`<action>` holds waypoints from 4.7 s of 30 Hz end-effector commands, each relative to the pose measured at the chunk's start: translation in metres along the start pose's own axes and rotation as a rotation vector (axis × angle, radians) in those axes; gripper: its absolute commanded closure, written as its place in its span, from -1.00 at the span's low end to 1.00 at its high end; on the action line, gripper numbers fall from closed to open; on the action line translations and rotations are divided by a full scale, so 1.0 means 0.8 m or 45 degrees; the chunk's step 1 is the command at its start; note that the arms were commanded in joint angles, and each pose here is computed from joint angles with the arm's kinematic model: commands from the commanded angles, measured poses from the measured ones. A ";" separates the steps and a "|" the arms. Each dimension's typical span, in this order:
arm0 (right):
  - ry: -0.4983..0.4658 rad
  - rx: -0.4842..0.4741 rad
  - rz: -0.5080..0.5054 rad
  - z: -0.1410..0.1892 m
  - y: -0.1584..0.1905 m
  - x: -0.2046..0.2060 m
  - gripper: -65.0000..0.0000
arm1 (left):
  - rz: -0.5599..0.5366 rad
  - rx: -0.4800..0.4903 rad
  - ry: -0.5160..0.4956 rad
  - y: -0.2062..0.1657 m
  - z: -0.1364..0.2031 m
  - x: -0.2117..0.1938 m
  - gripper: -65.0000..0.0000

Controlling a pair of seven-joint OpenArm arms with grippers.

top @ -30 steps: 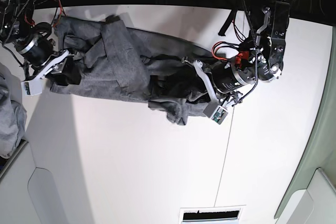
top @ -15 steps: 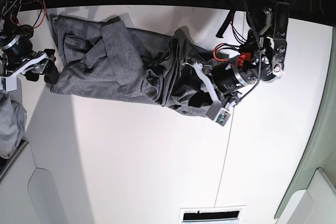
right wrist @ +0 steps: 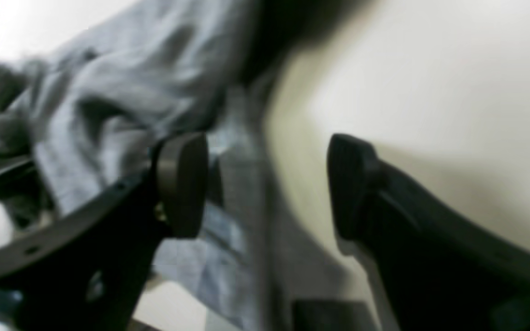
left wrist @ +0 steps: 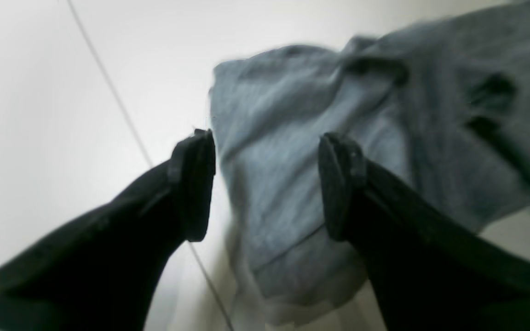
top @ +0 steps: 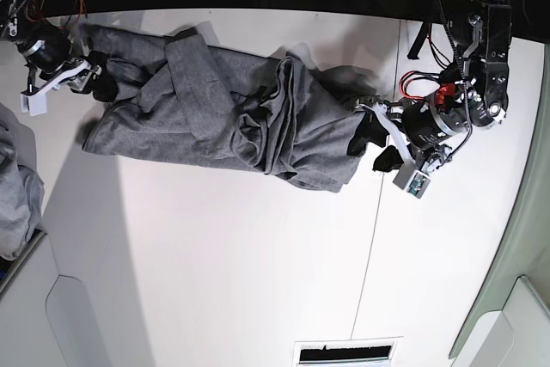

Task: Layout the t-shirt on the table in an organized manner, then fold the t-shirt properly

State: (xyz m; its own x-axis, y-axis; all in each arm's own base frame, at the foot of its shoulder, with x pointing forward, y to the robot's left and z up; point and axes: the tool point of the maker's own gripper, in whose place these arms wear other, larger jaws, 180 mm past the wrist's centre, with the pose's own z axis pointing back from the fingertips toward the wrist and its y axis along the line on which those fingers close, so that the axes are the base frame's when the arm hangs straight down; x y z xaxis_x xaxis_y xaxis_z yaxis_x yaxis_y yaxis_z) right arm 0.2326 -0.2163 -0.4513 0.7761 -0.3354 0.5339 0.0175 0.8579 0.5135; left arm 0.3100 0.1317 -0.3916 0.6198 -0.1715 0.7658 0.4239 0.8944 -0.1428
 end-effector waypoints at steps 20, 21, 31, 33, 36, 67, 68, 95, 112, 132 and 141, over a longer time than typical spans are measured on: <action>-0.161 0.039 0.036 -0.018 0.032 0.057 1.00 | 0.114 0.125 -0.077 0.052 0.014 0.006 -0.15; -0.189 0.012 0.028 -0.009 0.023 0.065 1.00 | 0.123 0.142 -0.085 0.059 0.017 0.007 -0.15; -0.361 0.005 0.142 0.060 0.021 0.145 1.00 | 0.217 0.068 -0.068 0.031 0.014 -0.019 -0.15; -0.397 0.048 0.190 0.067 0.042 0.158 1.00 | 0.239 0.031 -0.062 0.012 0.006 -0.025 -0.15; -0.421 0.138 0.276 0.064 0.086 0.170 1.00 | 0.262 -0.021 -0.044 -0.015 -0.007 -0.033 -0.15; -0.096 0.528 1.139 -0.089 0.388 0.051 0.01 | 0.302 -0.059 -0.010 -0.026 -0.016 -0.049 -0.13; -0.122 0.485 1.126 -0.090 0.383 0.065 0.23 | 0.315 -0.052 -0.033 -0.019 -0.010 -0.042 -0.04; 0.200 0.245 0.944 -0.215 0.230 0.088 1.00 | 0.015 -0.613 0.020 -0.215 -0.037 -0.028 1.00; 0.303 0.332 0.822 -0.156 0.205 0.009 1.00 | 0.106 -0.310 0.045 -0.040 -0.101 0.031 1.00; 0.129 0.271 0.656 -0.110 0.183 0.040 1.00 | -0.044 -0.333 -0.095 -0.005 -0.024 0.111 1.00; 0.262 0.322 0.533 -0.063 0.153 -0.005 1.00 | -0.077 -0.368 0.088 -0.036 0.065 -0.001 1.00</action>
State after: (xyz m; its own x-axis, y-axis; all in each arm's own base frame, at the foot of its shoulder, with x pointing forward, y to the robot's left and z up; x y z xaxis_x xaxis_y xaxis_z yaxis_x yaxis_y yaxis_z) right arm 0.2535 -0.0895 -0.4363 0.8187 0.1300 0.5593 -0.4315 0.7819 0.4499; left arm 0.2574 0.1265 -0.3650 0.6523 -0.2618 0.7113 0.6126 0.7348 -0.2914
